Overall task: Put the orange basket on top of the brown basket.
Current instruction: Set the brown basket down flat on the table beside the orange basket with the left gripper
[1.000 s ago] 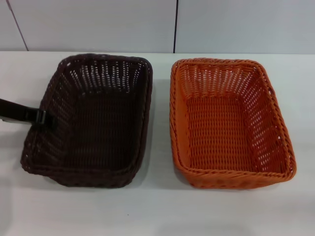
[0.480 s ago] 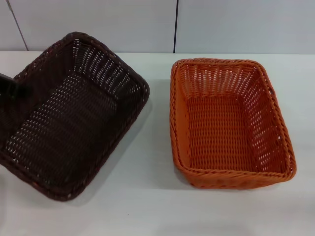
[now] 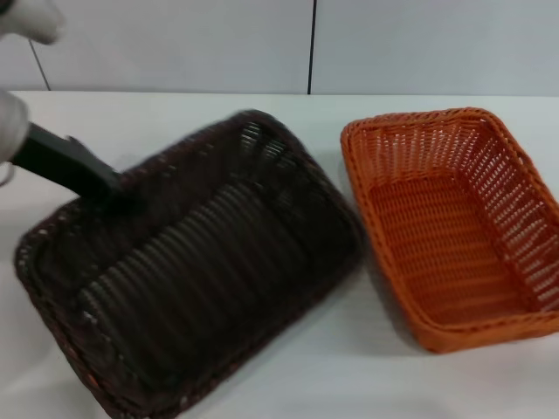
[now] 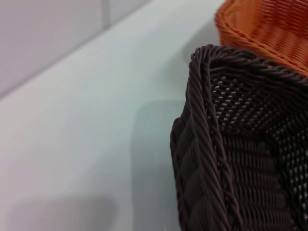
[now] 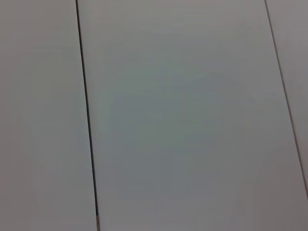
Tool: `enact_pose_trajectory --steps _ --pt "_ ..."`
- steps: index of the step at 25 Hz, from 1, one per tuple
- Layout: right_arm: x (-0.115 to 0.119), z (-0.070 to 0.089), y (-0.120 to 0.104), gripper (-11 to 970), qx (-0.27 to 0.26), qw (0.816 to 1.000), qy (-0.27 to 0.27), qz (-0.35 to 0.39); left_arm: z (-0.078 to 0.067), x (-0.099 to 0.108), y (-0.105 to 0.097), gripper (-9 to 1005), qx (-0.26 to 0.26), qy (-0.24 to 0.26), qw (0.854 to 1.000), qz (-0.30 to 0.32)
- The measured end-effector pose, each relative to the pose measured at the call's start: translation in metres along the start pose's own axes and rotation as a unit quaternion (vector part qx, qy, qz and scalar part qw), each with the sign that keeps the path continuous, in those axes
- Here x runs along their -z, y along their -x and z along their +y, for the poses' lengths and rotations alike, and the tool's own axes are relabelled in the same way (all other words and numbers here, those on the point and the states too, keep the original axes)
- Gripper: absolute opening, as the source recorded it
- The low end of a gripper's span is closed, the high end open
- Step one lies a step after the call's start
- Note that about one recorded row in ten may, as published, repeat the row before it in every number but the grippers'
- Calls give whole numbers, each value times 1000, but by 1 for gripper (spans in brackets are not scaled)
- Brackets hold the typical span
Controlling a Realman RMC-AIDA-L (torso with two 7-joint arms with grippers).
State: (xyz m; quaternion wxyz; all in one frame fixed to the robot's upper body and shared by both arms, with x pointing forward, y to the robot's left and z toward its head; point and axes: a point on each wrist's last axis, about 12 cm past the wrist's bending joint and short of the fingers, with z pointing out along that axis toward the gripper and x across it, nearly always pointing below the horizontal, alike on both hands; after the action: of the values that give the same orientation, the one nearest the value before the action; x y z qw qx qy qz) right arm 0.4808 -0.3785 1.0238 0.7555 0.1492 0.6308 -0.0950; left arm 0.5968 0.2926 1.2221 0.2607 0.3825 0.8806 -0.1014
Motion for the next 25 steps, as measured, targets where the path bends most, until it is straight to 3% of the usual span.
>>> enact_pose_trajectory --steps 1,4,8,10,14,20,25 --pt "0 0 0 730 0 1000 0 0 -6 -20 12 201 -19 -51 998 9" --pt "0 0 0 730 0 1000 0 0 -14 -38 21 202 -39 -90 995 15" --pt "0 0 0 730 0 1000 0 0 -18 -45 25 200 -52 -100 994 14" --pt "0 0 0 729 -1 1000 0 0 -29 -61 36 198 -91 -126 988 9" --pt "0 0 0 729 -1 1000 0 0 -37 -73 41 198 -117 -155 981 15" --pt "1 0 0 730 -2 1000 0 1 -40 -81 44 230 -121 -160 980 12" --pt "2 0 -1 730 -3 1000 -1 3 -39 -90 45 256 -104 -133 985 18"
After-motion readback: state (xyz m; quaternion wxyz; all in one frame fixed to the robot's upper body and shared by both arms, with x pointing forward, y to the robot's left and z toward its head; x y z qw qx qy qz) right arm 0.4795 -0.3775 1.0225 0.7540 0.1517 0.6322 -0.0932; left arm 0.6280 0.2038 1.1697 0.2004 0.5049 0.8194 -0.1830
